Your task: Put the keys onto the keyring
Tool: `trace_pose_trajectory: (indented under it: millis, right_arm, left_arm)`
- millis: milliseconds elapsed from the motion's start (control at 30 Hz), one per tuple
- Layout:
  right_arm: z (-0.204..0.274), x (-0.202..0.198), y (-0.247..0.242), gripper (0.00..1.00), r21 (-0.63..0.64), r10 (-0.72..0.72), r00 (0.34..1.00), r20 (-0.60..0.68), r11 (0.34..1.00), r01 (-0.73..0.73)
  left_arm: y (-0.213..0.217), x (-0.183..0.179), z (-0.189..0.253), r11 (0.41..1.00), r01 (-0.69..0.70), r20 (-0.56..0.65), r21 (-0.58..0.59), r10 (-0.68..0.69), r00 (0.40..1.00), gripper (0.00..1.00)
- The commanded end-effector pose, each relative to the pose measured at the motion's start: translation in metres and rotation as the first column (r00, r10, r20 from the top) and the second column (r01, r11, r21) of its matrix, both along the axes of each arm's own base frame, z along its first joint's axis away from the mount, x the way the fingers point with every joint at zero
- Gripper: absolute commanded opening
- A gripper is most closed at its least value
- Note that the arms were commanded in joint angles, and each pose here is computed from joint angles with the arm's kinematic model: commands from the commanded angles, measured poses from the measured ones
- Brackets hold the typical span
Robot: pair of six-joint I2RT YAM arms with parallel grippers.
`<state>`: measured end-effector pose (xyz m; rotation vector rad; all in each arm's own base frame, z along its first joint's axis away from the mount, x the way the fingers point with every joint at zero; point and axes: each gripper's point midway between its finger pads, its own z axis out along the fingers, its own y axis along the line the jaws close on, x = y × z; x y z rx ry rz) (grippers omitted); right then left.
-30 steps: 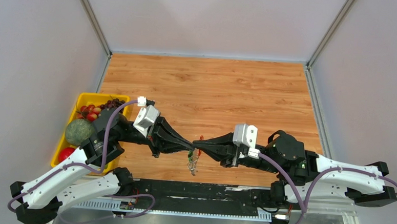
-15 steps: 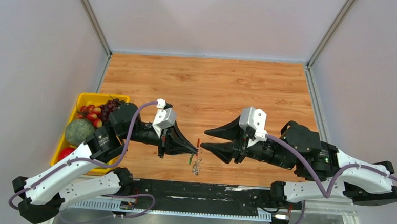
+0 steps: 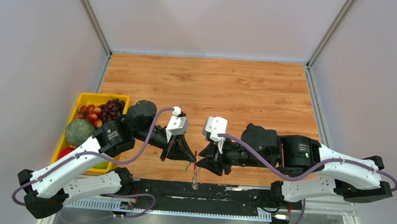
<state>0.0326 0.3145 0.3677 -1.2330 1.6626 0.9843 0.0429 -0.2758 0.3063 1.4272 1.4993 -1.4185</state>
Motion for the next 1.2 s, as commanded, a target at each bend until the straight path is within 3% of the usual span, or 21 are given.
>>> trace_pose_trajectory:
  millis: [0,400,767,1167]
  right_arm:
    - [-0.004,-0.007,-0.006,0.36,-0.031,0.003,0.996,-0.091,1.0,-0.006]
    - [-0.031,0.005,0.01,0.26,-0.093,-0.012,0.992,-0.126,0.996,0.0]
    - [-0.037,0.002,0.022,0.24,-0.107,0.026,0.988,-0.151,0.993,-0.042]
    - [-0.041,0.002,0.027,0.0,-0.115,0.045,0.989,-0.141,0.991,-0.062]
  left_arm:
    - [0.004,-0.008,0.014,0.998,0.055,0.05,-0.029,-0.053,0.997,0.0]
    - [0.009,-0.012,0.007,0.998,0.06,0.043,-0.017,-0.059,0.997,0.0]
    - [0.01,-0.013,0.008,0.998,0.059,0.053,-0.028,-0.057,0.997,0.0]
    - [0.01,-0.011,0.01,0.998,0.046,0.067,-0.038,-0.043,0.997,0.0]
